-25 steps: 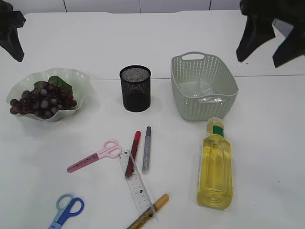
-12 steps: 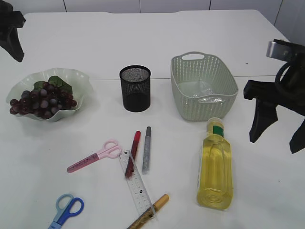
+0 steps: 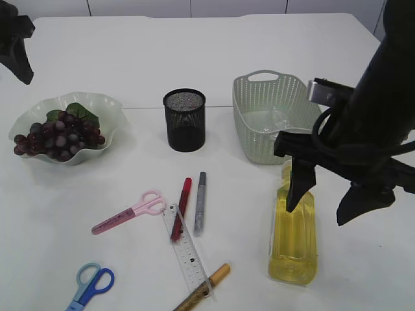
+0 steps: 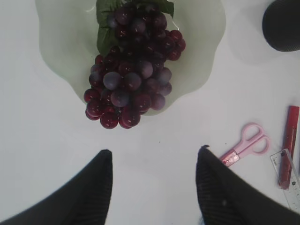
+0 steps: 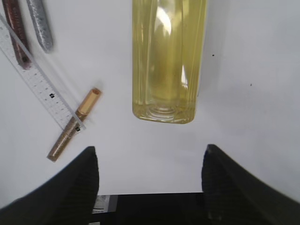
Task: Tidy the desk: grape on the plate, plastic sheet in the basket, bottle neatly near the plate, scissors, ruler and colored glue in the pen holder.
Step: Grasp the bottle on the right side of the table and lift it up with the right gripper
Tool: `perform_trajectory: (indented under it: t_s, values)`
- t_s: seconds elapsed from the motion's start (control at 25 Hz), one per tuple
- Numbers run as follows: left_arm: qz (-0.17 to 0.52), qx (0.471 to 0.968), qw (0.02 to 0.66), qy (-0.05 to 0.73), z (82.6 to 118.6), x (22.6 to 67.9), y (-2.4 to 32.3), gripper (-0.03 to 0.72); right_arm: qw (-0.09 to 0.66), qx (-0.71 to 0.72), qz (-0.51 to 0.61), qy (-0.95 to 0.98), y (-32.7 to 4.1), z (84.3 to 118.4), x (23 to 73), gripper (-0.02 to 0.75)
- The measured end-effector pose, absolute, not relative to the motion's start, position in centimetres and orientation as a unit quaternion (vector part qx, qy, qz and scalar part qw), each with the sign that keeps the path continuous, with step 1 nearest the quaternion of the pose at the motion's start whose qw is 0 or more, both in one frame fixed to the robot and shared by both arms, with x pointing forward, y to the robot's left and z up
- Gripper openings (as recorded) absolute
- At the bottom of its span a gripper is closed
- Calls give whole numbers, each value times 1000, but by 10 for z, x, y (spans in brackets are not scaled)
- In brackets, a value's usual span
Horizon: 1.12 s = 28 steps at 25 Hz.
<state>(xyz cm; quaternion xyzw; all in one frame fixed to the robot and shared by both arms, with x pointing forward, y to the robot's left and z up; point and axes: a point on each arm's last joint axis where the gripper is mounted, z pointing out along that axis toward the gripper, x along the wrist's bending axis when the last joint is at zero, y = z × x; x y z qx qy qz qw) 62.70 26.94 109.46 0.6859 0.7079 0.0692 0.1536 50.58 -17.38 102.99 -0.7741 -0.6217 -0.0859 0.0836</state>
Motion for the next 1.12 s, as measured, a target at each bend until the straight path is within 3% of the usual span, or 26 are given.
perform_trajectory:
  t_s: [0.48,0.72,1.12]
  values:
    - [69,686,154,708,1095,627,269,416,55,-781,-102,-614,-169,1004,528,503]
    - [70,688,153,706,1095,627,269,416,71,-790,-55,-607,-166,975,535,593]
    - [70,690,153,704,1095,627,269,416,79,-790,-5,-608,-166,950,538,605]
